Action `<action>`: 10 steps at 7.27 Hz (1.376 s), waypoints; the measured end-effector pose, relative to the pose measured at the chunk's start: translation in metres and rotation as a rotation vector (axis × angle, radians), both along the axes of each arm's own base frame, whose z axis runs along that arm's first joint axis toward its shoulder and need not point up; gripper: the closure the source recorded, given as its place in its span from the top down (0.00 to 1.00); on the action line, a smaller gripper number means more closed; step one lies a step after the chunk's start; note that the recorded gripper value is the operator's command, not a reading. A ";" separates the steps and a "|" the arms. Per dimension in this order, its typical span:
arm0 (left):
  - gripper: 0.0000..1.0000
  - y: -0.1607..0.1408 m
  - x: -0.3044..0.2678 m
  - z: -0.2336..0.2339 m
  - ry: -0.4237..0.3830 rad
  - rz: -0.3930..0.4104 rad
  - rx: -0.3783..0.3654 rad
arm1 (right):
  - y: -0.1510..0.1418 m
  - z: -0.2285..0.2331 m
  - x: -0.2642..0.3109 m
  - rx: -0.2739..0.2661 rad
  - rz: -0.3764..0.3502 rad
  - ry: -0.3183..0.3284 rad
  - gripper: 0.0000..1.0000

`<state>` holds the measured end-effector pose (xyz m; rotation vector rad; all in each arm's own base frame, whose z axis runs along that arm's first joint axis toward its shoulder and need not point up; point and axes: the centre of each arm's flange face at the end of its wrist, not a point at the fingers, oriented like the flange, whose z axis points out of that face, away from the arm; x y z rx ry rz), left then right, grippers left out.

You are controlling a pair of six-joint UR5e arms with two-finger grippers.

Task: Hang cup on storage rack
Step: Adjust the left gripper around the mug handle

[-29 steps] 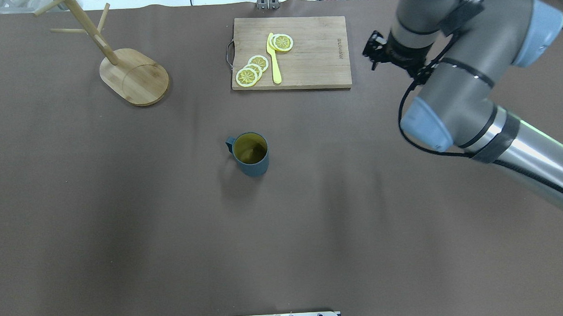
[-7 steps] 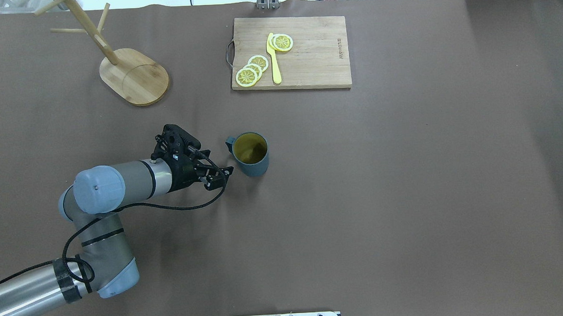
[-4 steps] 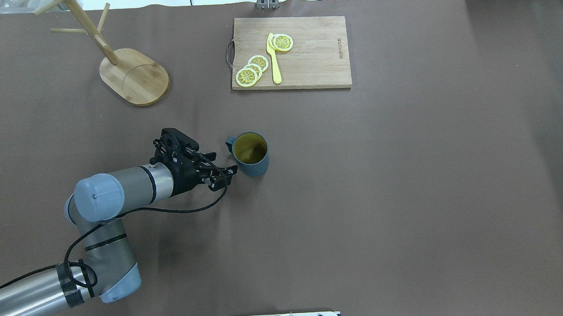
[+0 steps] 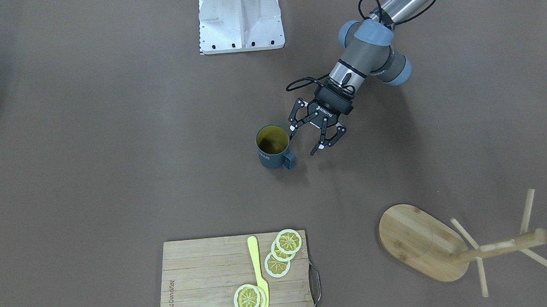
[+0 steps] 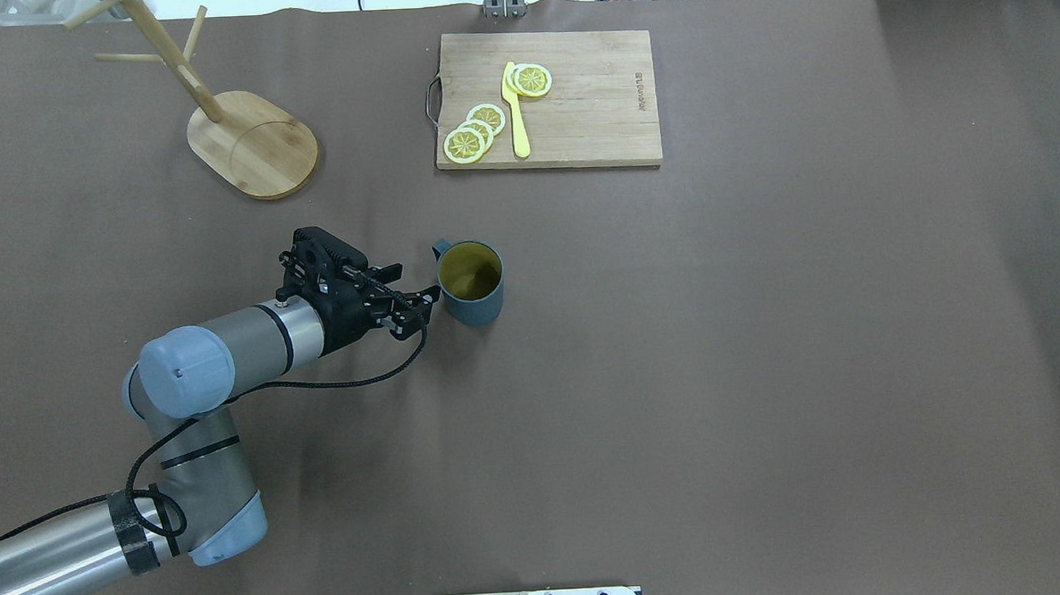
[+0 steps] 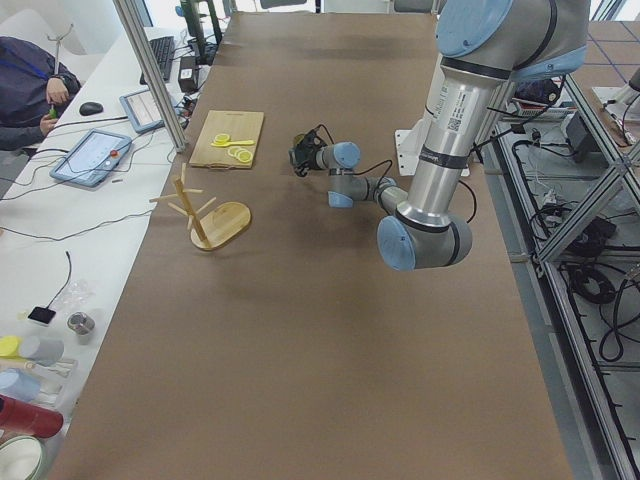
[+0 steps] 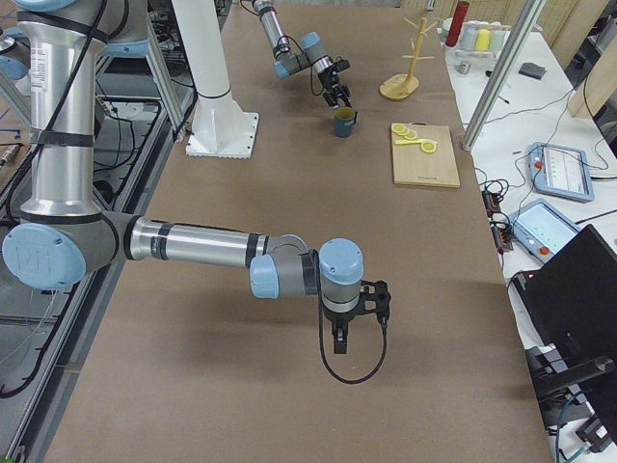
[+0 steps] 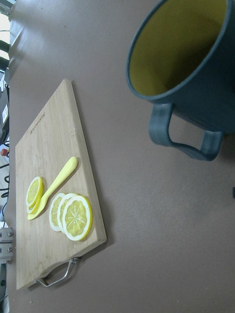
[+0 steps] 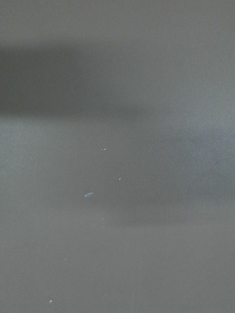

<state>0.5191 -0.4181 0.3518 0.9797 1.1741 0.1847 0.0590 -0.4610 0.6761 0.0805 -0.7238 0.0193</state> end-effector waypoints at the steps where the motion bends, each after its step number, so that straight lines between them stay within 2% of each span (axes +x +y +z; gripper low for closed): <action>1: 0.70 -0.003 -0.002 0.000 -0.014 -0.010 0.018 | 0.000 -0.001 0.000 -0.004 0.007 -0.001 1.00; 3: 0.70 -0.009 -0.006 0.002 -0.041 -0.020 0.051 | -0.001 -0.003 0.000 -0.007 0.017 -0.002 1.00; 6: 0.67 -0.035 -0.015 -0.001 -0.071 -0.052 0.081 | -0.001 -0.005 0.000 -0.009 0.023 -0.004 1.00; 10: 0.68 -0.087 -0.030 0.000 -0.172 0.026 0.224 | -0.002 -0.007 0.000 -0.019 0.042 -0.007 1.00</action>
